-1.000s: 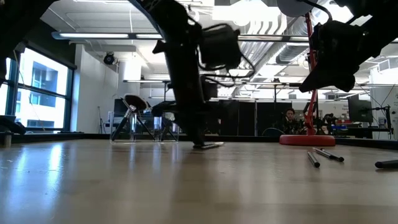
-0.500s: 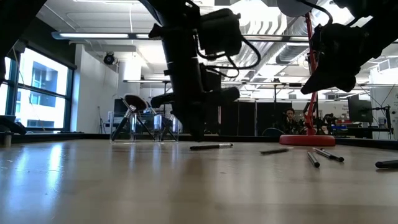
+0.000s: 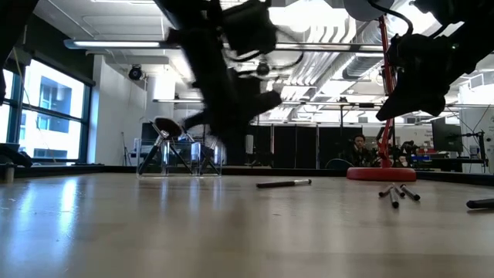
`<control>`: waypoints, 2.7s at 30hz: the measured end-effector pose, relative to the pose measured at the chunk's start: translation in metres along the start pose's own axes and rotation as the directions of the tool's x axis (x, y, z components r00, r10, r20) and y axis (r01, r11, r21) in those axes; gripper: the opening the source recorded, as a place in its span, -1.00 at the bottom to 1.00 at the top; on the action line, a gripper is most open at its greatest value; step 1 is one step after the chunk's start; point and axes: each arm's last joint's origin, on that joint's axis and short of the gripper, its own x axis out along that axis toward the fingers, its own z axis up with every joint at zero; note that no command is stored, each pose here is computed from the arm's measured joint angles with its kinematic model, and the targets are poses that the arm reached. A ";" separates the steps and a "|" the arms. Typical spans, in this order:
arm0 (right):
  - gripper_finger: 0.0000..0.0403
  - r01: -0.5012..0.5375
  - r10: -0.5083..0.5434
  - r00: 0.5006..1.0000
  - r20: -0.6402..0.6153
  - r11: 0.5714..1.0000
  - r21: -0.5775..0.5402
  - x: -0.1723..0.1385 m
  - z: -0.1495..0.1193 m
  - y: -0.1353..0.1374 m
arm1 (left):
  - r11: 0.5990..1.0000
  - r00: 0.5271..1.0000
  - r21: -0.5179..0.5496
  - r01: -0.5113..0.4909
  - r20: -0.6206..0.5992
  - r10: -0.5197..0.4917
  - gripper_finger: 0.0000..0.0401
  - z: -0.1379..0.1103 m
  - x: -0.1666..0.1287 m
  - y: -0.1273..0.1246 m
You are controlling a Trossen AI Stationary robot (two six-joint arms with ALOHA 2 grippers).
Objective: Put items in baskets/containers
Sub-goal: Put the eyeshadow brush into the transparent organizer
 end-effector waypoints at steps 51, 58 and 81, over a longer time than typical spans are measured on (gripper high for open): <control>-0.44 -0.153 -0.002 0.947 -0.320 0.875 -0.459 0.075 0.027 0.002 | 0.957 0.961 0.097 0.273 -0.075 -0.267 -0.44 0.026 -0.026 -0.023; -0.42 -0.248 -0.038 0.921 -0.388 0.712 -0.657 0.104 0.044 0.013 | 0.958 0.962 0.100 0.268 -0.083 -0.260 -0.44 0.025 -0.026 -0.022; -0.44 -0.390 0.064 0.897 -0.438 0.583 -0.713 0.132 0.048 0.025 | 0.938 0.964 0.226 0.261 -0.106 -0.243 -0.44 -0.024 -0.038 0.034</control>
